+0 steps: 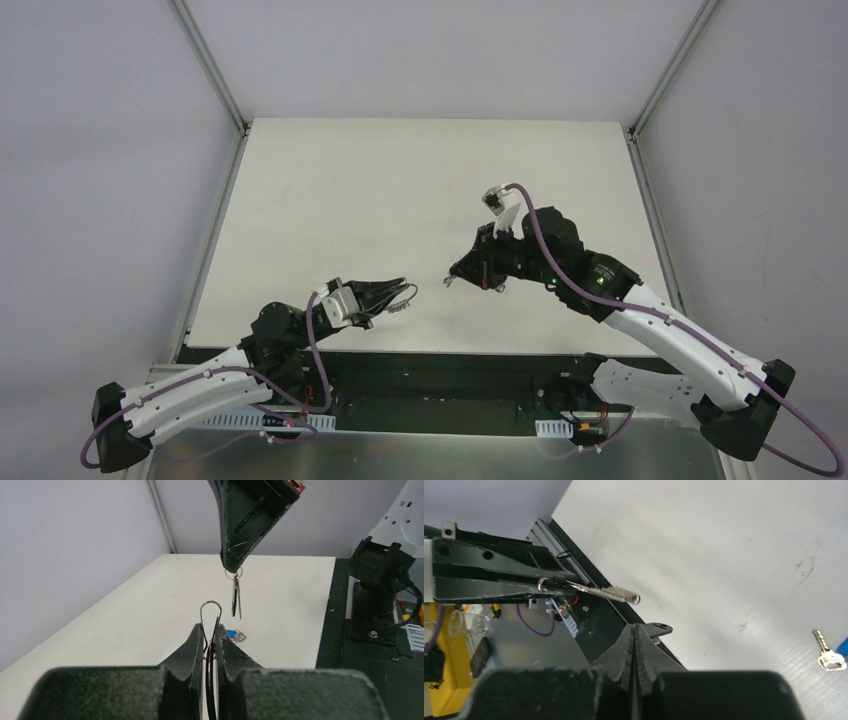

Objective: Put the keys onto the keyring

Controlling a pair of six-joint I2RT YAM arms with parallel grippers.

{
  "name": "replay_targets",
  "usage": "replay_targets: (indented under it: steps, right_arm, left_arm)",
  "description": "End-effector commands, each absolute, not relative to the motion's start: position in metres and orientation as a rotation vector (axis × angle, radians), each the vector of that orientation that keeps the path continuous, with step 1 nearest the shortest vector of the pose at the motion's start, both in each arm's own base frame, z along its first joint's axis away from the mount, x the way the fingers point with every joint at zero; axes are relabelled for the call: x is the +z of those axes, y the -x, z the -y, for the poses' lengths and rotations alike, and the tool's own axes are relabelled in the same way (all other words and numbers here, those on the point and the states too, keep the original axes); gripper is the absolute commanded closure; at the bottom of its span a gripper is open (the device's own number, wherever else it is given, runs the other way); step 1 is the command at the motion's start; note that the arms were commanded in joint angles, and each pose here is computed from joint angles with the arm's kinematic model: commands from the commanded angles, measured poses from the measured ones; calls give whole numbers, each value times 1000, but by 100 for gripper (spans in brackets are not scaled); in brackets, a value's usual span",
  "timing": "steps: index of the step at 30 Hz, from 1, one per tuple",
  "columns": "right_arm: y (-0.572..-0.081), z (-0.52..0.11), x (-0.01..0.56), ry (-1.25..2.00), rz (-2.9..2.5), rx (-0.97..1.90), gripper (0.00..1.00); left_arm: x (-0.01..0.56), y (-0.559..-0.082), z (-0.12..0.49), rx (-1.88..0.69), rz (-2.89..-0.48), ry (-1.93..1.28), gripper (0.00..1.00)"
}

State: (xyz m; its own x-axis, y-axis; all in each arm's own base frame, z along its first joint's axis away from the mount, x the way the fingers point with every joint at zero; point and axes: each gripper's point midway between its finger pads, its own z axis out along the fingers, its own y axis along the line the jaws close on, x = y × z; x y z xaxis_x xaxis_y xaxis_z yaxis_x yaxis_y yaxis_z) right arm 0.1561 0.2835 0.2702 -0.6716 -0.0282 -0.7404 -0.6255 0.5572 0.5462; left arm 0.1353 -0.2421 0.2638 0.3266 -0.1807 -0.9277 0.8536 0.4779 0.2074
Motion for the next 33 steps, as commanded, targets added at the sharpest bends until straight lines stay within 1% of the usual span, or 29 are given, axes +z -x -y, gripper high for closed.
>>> replay_targets:
  steps: [1,5,7,12,16,22,29,33]
  right_arm:
    - [-153,-271,255,645,-2091,991,100]
    - [-134,-283,261,739,-2065,1128,100]
    - [-131,-286,258,766,-2067,1142,100]
    - [-148,-284,224,735,-2163,1001,100]
    - [-164,-281,208,696,-2171,878,100]
    - [-180,-272,191,669,-2177,730,100]
    - [-182,-271,183,697,-2191,687,100]
    - [-197,-258,173,649,-2223,528,100]
  left_arm:
    - [287,-150,235,-742,-1028,-703,100]
    - [282,-161,234,-698,-1071,-676,100]
    - [281,-168,233,-676,-1094,-650,100]
    - [276,-181,226,-630,-1136,-580,100]
    - [273,-187,220,-597,-1147,-538,100]
    - [268,-194,218,-561,-1163,-519,100]
    - [264,-198,218,-539,-1175,-515,100]
    - [263,-200,218,-528,-1180,-510,100]
